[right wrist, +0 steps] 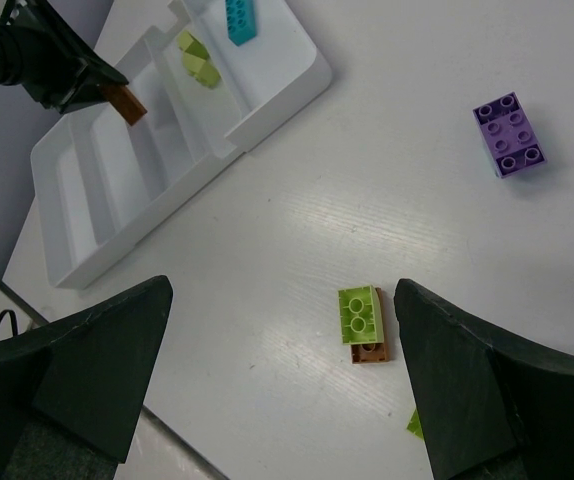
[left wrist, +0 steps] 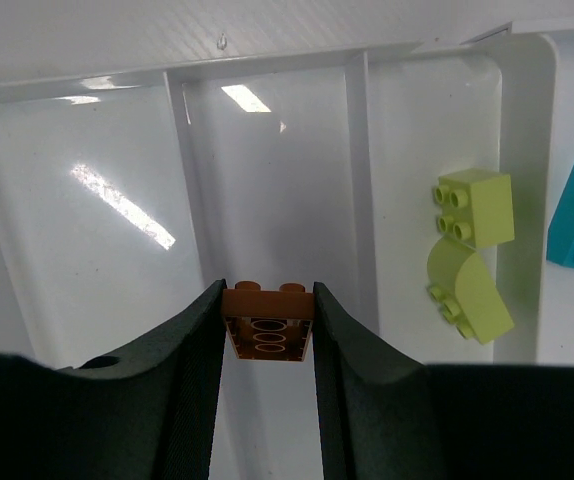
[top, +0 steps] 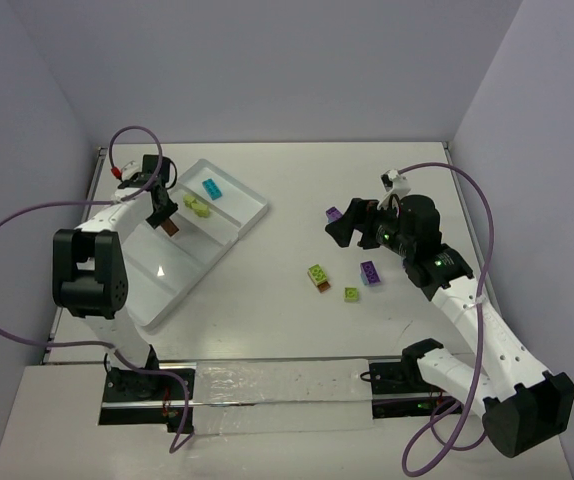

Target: Sort the legos into containers by color

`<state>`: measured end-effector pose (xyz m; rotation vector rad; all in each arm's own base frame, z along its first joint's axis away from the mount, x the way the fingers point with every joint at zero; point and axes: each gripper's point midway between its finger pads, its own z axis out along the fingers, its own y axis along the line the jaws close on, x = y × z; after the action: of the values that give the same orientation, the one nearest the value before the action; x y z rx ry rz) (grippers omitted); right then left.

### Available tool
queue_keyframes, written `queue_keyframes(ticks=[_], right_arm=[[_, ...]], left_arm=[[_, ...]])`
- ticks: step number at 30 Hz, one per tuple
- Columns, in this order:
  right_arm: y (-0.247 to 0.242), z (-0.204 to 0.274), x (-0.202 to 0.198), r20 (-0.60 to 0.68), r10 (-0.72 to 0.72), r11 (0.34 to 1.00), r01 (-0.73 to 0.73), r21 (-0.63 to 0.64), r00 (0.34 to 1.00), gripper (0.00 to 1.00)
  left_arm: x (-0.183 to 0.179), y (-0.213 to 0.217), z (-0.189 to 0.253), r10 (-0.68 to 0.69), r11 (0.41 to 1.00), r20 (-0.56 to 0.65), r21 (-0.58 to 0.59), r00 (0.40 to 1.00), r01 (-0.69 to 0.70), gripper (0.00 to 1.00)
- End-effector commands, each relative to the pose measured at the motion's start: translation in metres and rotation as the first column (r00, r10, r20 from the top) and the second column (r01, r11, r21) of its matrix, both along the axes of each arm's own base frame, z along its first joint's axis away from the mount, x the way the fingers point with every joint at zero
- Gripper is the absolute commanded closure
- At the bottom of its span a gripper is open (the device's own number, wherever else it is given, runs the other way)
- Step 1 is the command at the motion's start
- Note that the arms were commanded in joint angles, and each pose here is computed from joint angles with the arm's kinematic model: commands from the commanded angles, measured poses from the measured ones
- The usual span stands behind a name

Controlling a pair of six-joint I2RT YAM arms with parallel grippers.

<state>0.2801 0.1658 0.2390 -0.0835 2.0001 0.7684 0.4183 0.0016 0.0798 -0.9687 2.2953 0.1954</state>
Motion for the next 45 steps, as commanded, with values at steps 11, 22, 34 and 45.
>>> queue_keyframes(ticks=[11, 22, 34, 45], right_arm=[[0.002, 0.005, 0.004, 0.009, -0.004, 1.000, 0.004, 0.007, 1.000, 0.00], [0.003, 0.005, 0.003, 0.003, 0.004, 1.000, -0.004, 0.009, 1.000, 0.00], [0.009, -0.062, -0.001, -0.192, -0.009, 0.980, -0.030, -0.196, 0.981, 0.00], [0.029, -0.142, -0.001, -0.341, -0.041, 0.902, -0.113, -0.417, 0.939, 0.11]], left_arm=[[0.024, 0.008, 0.001, 0.050, 0.999, 0.044, 0.018, 0.998, -0.051, 0.99], [0.025, 0.011, 0.016, 0.053, 0.998, 0.082, 0.032, 0.995, -0.055, 0.27], [-0.010, -0.078, 0.087, -0.155, 0.987, 0.208, 0.069, 0.966, 0.143, 0.09], [-0.060, -0.163, 0.094, -0.309, 0.939, 0.303, -0.052, 0.902, 0.339, 0.09]])
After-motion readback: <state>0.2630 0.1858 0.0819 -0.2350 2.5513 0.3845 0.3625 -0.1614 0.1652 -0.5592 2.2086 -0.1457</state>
